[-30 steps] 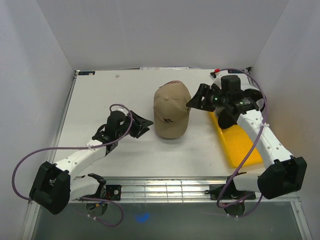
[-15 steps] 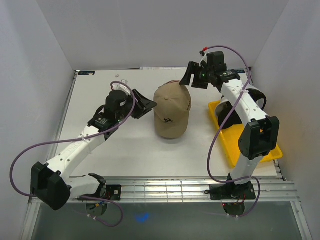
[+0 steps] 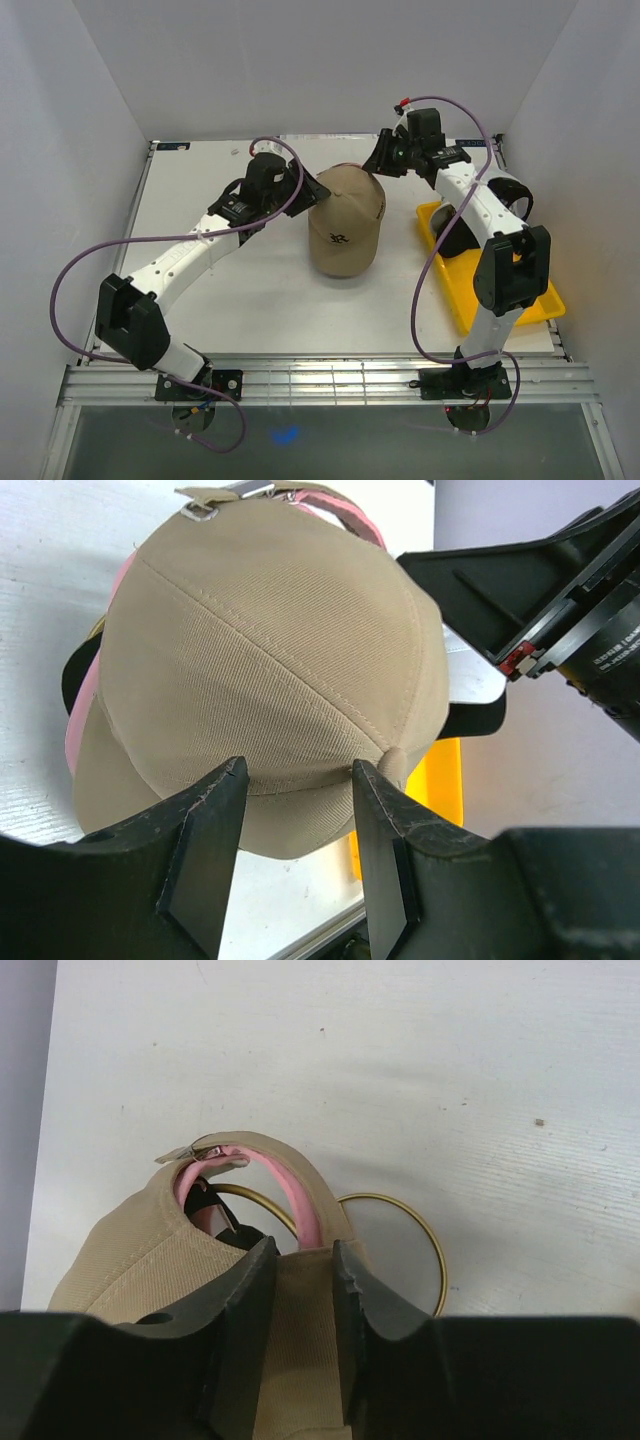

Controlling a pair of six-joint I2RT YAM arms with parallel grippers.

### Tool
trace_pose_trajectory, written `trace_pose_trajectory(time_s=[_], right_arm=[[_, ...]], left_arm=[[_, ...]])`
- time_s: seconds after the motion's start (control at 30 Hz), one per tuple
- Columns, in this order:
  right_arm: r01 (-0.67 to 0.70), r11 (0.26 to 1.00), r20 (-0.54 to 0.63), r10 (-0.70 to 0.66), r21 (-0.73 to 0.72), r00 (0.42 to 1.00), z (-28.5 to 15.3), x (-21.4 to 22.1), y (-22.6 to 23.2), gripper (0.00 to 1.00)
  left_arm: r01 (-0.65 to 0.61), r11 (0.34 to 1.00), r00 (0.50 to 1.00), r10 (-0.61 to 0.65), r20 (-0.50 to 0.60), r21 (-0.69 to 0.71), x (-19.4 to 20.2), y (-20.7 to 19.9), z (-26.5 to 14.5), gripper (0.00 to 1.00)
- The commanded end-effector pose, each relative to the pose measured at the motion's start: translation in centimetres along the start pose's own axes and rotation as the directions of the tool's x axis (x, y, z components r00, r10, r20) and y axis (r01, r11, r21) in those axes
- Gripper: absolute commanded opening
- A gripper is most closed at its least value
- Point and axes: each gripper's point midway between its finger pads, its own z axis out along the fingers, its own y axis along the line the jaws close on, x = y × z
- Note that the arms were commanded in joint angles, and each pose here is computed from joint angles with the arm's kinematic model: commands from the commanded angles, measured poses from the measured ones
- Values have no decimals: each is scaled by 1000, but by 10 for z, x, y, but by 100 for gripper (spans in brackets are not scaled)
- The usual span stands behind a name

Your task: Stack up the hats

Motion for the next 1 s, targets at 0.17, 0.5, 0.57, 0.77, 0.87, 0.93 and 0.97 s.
trace_pose_trajectory(time_s=[0.17, 0.5, 0.57, 0.77, 0.87, 0.93, 0.97], right_arm=[[17, 999, -116, -13, 33, 993, 18, 43, -10, 31], [21, 999, -185, -12, 50, 983, 29, 76, -20, 31], [23, 999, -182, -15, 43, 983, 27, 76, -18, 31], [34, 999, -161, -29, 25, 987, 23, 59, -6, 34], [50, 999, -144, -49, 2, 988, 21, 45, 4, 38], [59, 998, -127, -61, -19, 990, 20, 37, 11, 41], [66, 998, -117, -68, -25, 991, 18, 31, 15, 46]], left_arm=[[-38, 999, 999, 39, 29, -28, 1, -2, -1, 56], [-26, 999, 999, 27, 39, -31, 5, 4, -8, 56], [-29, 999, 998, 30, 47, -27, 2, 2, -10, 56], [-32, 999, 998, 33, 57, -9, -1, -4, -19, 57], [-29, 1000, 998, 30, 57, -6, 0, -4, -22, 57], [-28, 1000, 998, 28, 58, 1, 0, -5, -25, 57], [-29, 1000, 998, 29, 61, 4, -1, -5, -27, 57]])
